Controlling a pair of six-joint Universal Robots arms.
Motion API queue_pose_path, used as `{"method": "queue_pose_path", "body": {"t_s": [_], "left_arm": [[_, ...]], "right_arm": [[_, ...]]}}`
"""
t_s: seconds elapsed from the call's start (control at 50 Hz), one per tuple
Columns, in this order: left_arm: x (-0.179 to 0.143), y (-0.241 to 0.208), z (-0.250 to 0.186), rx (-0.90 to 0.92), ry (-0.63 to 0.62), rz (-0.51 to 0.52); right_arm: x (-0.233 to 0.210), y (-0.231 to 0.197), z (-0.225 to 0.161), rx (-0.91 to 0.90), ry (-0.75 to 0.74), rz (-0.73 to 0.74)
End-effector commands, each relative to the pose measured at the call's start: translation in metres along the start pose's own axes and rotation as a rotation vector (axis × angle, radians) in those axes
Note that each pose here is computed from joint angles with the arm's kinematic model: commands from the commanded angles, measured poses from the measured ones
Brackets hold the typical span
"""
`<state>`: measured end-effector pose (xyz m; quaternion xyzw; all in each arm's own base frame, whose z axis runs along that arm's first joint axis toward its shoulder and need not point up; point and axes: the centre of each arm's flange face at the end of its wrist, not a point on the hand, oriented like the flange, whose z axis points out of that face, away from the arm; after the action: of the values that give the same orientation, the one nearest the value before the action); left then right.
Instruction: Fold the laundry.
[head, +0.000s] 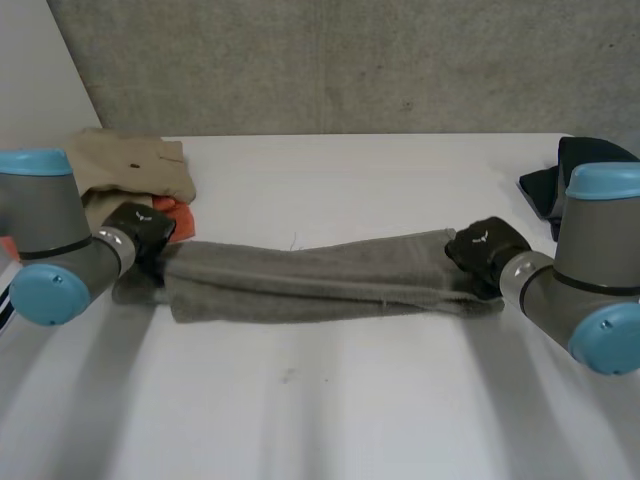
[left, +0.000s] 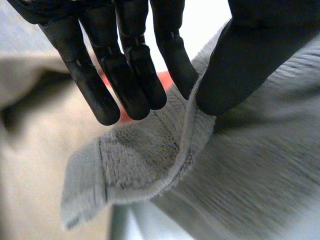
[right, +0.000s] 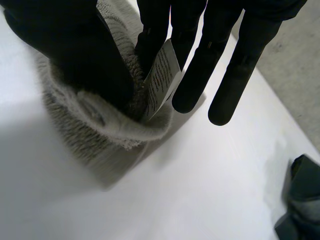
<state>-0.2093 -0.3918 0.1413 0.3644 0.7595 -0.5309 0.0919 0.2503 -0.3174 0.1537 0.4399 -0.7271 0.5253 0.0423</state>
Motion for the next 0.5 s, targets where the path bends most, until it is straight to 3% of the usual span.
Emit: {"method": "queue_pose_path", "body": {"t_s": [0.02,0.12,0.2,0.26,0.38,0.5], "left_arm": [[-0.014,-0.034,0.027,0.236,-0.072,0.051],[-0.069,-0.108,0.014,0.516,-0.275,0.045],[-0.125,-0.185,-0.04,0.895,-0.444,-0.137],[-0.148,-0.22,-0.084,1.121,-0.477,-0.224],[-0.152,-0.232,-0.113,1.169,-0.448,-0.211],[-0.125,-0.204,-0.101,1.03,-0.314,-0.214]], "right_arm": [[0.025,-0.033,0.017,0.12,0.115,-0.022],[0.098,-0.099,0.023,0.413,0.436,0.03],[0.155,-0.155,-0.005,0.755,0.693,0.111],[0.178,-0.185,-0.034,0.969,0.811,0.118],[0.185,-0.195,-0.048,1.006,0.824,0.086],[0.171,-0.168,-0.031,0.839,0.723,0.101]]}}
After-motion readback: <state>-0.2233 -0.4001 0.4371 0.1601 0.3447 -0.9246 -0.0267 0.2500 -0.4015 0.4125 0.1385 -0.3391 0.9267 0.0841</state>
